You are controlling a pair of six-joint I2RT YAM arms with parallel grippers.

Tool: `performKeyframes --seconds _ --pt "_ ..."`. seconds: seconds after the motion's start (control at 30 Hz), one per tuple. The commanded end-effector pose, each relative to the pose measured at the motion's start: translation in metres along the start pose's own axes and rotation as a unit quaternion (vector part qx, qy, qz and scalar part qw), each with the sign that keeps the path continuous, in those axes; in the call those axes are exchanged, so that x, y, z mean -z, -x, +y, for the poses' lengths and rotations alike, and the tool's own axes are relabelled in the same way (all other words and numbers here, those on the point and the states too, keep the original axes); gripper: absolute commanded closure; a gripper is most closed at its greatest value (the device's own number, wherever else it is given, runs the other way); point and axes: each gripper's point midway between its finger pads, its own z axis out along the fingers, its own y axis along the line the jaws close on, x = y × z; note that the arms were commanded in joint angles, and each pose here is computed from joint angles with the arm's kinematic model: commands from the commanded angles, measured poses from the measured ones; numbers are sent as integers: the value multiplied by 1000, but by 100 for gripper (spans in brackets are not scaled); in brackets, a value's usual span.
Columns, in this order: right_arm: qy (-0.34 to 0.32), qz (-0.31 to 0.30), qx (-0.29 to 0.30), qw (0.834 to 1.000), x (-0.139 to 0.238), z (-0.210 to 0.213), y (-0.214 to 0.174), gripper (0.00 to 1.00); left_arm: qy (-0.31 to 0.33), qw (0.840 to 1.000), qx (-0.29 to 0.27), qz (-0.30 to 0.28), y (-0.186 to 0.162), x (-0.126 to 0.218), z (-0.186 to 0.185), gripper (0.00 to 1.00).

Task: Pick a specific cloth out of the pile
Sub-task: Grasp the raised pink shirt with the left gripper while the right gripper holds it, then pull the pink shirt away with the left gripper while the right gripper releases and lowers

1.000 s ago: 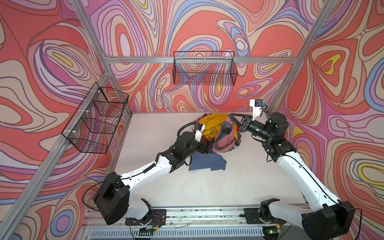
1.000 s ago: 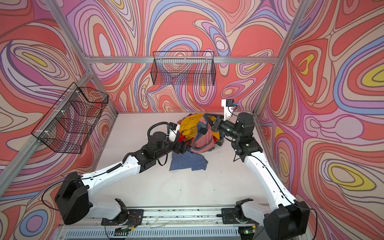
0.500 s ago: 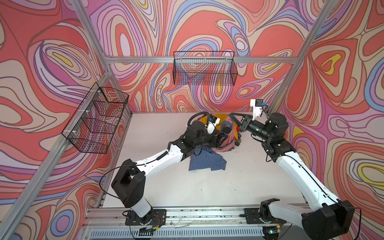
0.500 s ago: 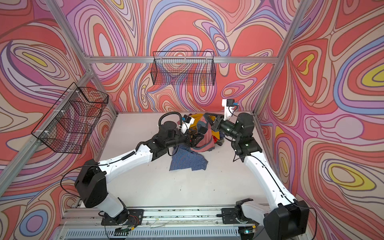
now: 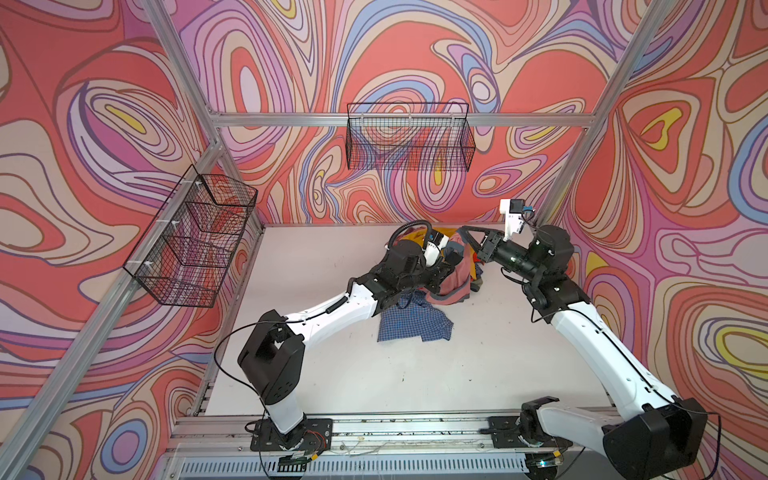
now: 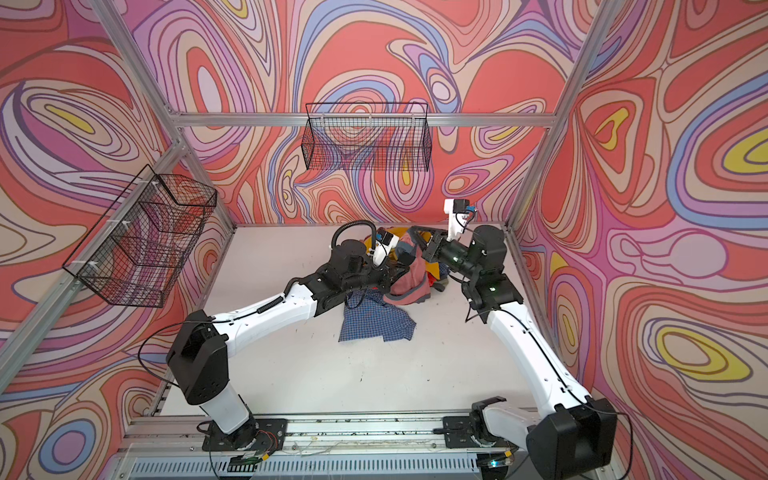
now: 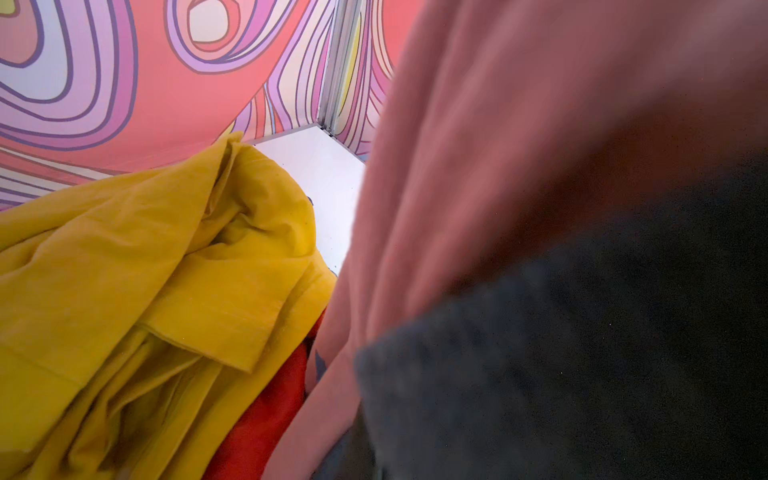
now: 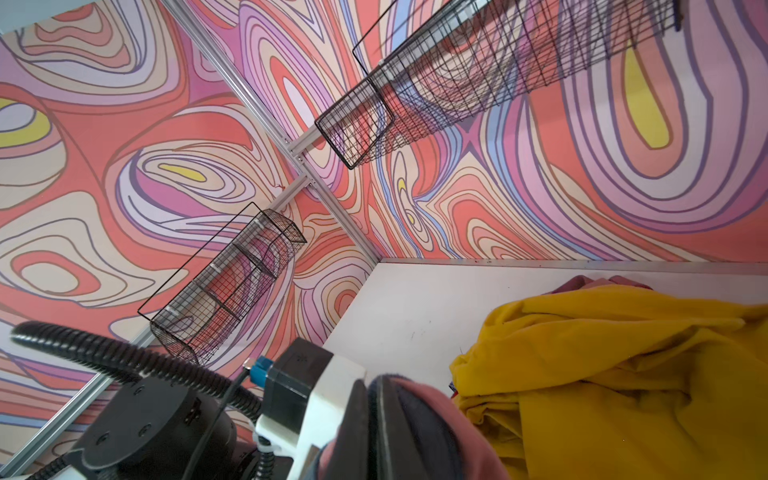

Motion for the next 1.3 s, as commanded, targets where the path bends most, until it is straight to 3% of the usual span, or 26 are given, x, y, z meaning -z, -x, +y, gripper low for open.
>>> performKeyframes --seconds 0.0,0.07,0.1,0.23,0.3,0.37,0.5,0.67,0.87,1.1,1.27 --pt "-36 -5 8 999 2 -8 5 100 -11 999 -3 -33 28 13 -15 100" --pt "-52 -5 7 999 3 -13 3 99 -16 999 1 -47 36 19 -19 100" --pt "-62 -6 6 998 3 -17 3 92 -21 998 3 -56 40 23 -23 100" --pt "-126 -3 11 992 11 -39 -2 51 -24 996 18 -85 58 35 -30 100" --pt "-175 3 20 984 18 -57 -7 36 -29 995 24 -93 65 40 -37 100" --pt "-219 6 27 975 26 -74 -12 27 -36 994 29 -94 66 41 -44 100" --pt "-275 12 25 961 40 -100 -22 19 -48 994 33 -92 61 43 -62 100" --pt "-287 6 -10 958 52 -123 -30 17 -34 995 36 -83 50 45 -67 100" --pt "-303 12 -94 948 67 -170 -57 23 -21 995 37 -94 52 54 -66 100" --pt "-195 49 -173 964 36 -175 -97 36 -23 995 35 -94 51 58 -73 100" --pt "-160 82 -218 959 25 -184 -131 39 -25 995 30 -94 53 58 -81 100"
